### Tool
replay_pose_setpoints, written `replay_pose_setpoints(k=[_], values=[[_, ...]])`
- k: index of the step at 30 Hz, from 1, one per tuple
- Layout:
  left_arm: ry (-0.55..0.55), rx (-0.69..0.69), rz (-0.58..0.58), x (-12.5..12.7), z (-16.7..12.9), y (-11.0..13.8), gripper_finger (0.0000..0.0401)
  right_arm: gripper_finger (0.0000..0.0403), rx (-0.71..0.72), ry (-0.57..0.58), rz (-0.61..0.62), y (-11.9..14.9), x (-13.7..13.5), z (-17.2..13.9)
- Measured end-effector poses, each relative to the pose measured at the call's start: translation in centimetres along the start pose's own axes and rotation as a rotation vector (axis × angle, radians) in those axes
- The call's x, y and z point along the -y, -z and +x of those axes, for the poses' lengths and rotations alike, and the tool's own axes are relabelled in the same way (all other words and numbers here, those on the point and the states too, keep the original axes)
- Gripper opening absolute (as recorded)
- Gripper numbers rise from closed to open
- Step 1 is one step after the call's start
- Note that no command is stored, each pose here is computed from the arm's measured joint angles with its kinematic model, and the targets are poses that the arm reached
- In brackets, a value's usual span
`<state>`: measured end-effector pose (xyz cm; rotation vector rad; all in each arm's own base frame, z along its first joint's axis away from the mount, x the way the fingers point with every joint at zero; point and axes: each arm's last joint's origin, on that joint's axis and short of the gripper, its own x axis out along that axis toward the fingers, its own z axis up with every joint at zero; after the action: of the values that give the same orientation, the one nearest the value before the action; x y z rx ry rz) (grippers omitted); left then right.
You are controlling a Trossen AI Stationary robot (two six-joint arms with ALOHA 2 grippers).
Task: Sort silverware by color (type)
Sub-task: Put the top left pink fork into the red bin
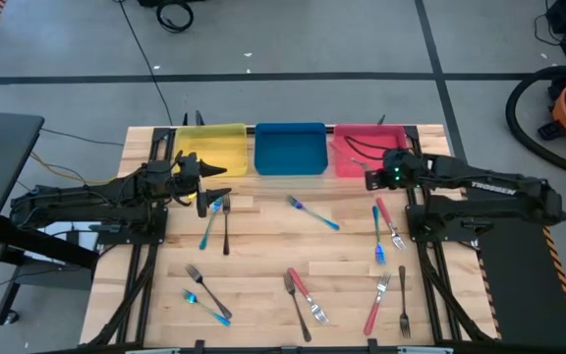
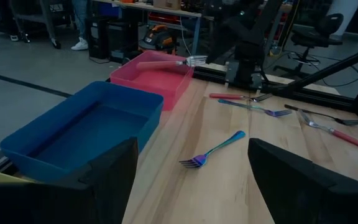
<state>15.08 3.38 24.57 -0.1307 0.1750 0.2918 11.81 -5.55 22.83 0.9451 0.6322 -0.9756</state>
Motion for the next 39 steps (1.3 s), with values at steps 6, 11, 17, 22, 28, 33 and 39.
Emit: replay_pose_setpoints(k=[6, 11, 17, 22, 28, 33, 39], values=[[0.0, 0.0, 0.0, 0.0, 0.0, 0.0, 0.0306, 0.0004, 0.031, 0.111, 0.004, -0.7, 1.6, -0.2], [0.0, 0.0, 0.0, 0.0, 0.0, 0.0, 0.0306, 0.0004, 0.026, 0.165, 0.013, -1.4, 2.6, -0.1], [0.0, 0.001, 0.001, 0.0, 0.0, 0.0, 0.0306, 0.0004, -0.031, 0.184, 0.05, -2.4, 3.7, 0.5], [0.0, 0.001, 0.003, 0.0, 0.0, 0.0, 0.0306, 0.0004, -0.097, 0.231, 0.052, -3.3, 4.5, 1.8], [0.0, 0.001, 0.003, 0.0, 0.0, 0.0, 0.0306, 0.0004, -0.113, 0.276, 0.043, -4.4, 5.2, 3.0], [0.0, 0.001, 0.003, 0.0, 0.0, 0.0, 0.0306, 0.0006, -0.109, 0.248, 0.047, -5.3, 5.6, 3.9], [0.0, 0.001, 0.003, 0.0, 0.0, 0.0, 0.0306, 0.0021, -0.102, 0.25, 0.024, -5.8, 6.0, 4.2]])
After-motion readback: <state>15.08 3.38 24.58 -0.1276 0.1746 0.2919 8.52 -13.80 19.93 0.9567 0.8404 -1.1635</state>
